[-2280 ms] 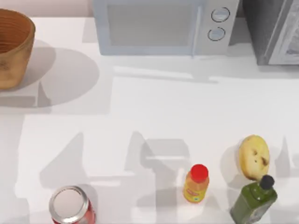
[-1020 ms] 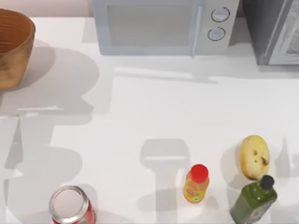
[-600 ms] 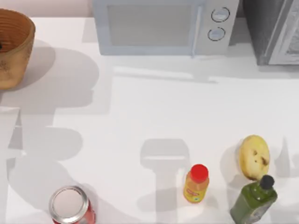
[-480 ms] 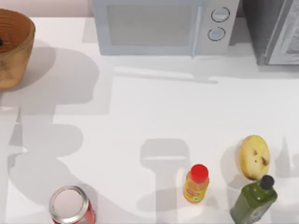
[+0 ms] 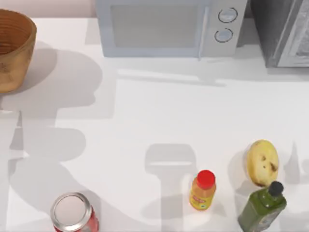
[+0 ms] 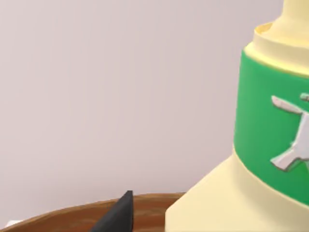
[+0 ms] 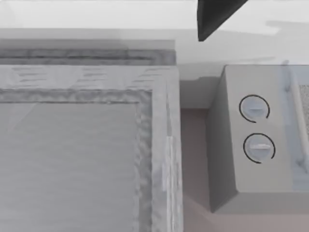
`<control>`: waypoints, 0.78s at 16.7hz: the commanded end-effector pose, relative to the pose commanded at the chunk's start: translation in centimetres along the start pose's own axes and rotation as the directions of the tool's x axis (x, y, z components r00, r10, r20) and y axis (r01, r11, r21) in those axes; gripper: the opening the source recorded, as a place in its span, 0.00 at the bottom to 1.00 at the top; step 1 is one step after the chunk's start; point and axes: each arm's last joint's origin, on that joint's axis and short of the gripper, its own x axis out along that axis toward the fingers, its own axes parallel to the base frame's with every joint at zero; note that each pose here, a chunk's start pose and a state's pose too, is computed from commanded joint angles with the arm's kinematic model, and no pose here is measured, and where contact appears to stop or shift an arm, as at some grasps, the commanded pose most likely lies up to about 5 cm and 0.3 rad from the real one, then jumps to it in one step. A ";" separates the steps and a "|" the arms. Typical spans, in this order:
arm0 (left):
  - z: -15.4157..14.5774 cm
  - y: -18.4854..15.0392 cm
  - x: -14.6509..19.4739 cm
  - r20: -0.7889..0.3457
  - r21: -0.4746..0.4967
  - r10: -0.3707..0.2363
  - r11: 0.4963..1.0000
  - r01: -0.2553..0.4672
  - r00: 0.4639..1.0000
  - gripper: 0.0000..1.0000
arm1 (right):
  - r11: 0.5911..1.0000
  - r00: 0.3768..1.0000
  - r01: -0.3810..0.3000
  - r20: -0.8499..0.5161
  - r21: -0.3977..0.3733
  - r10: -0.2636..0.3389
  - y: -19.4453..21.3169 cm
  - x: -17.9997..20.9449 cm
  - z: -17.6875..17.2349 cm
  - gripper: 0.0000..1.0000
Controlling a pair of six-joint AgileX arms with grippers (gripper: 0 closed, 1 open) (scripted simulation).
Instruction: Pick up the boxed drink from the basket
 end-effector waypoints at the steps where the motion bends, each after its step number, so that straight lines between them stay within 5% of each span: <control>1: 0.0 0.0 0.0 0.000 0.000 0.000 1.000 0.000 1.000 0.62 | 1.000 1.000 0.000 0.000 0.000 0.000 0.0 0.0 0.0 1.00; 9: 0.0 0.0 0.0 0.000 0.000 0.000 1.000 0.000 1.000 0.02 | 1.000 1.000 0.000 0.000 0.000 0.000 0.0 0.0 0.0 1.00; 13: 0.0 0.0 0.0 0.000 0.000 0.000 1.000 0.000 1.000 0.00 | 1.000 1.000 0.000 0.000 0.000 0.000 0.0 0.0 0.0 1.00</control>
